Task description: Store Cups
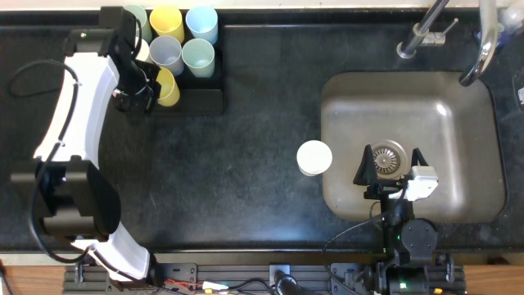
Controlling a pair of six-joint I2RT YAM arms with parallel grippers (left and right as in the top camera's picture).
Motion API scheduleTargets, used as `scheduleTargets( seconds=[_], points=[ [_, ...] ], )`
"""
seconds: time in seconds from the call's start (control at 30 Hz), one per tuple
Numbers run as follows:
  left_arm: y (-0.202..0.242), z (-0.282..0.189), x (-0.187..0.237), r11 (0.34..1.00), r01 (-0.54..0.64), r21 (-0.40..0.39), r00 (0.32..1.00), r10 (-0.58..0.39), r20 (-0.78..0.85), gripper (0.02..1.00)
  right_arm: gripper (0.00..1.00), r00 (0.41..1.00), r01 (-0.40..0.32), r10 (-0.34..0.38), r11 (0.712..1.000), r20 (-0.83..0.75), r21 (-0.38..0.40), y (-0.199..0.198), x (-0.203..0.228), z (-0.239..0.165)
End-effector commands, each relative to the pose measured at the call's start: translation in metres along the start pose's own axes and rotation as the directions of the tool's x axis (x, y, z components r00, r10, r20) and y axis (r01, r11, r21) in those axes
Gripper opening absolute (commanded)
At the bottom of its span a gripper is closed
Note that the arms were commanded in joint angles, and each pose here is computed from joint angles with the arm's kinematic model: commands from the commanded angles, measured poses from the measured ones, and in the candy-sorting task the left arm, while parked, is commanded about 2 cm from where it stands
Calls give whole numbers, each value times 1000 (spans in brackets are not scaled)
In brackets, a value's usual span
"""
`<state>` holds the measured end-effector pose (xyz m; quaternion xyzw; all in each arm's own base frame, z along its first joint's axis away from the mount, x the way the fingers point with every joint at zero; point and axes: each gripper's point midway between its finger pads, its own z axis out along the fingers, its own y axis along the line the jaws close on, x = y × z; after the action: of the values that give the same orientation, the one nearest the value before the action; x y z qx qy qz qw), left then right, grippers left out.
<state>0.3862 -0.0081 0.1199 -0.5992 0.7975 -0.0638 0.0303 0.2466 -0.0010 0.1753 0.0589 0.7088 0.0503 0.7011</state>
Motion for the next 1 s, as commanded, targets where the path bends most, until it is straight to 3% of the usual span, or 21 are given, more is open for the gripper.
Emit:
scheduleTargets(
  seconds=[0.03, 0.23, 0.83, 1.0],
  points=[
    [0, 0, -4, 1000, 4, 25, 1000, -5, 28, 38, 998, 1000, 3, -3, 1000, 2, 0, -1, 3, 0],
    [-5, 13, -7, 999, 3, 51, 999, -4, 37, 36, 998, 1000, 3, -3, 1000, 1, 0, -1, 3, 0],
    [20, 38, -3, 995, 12, -94, 1000, -12, -1, 38, 998, 1000, 3, -3, 1000, 2, 0, -1, 3, 0],
    [20, 38, -3, 995, 12, -96, 1000, -12, 1, 62, 996, 1000, 3, -3, 1000, 2, 0, -1, 3, 0]
  ],
)
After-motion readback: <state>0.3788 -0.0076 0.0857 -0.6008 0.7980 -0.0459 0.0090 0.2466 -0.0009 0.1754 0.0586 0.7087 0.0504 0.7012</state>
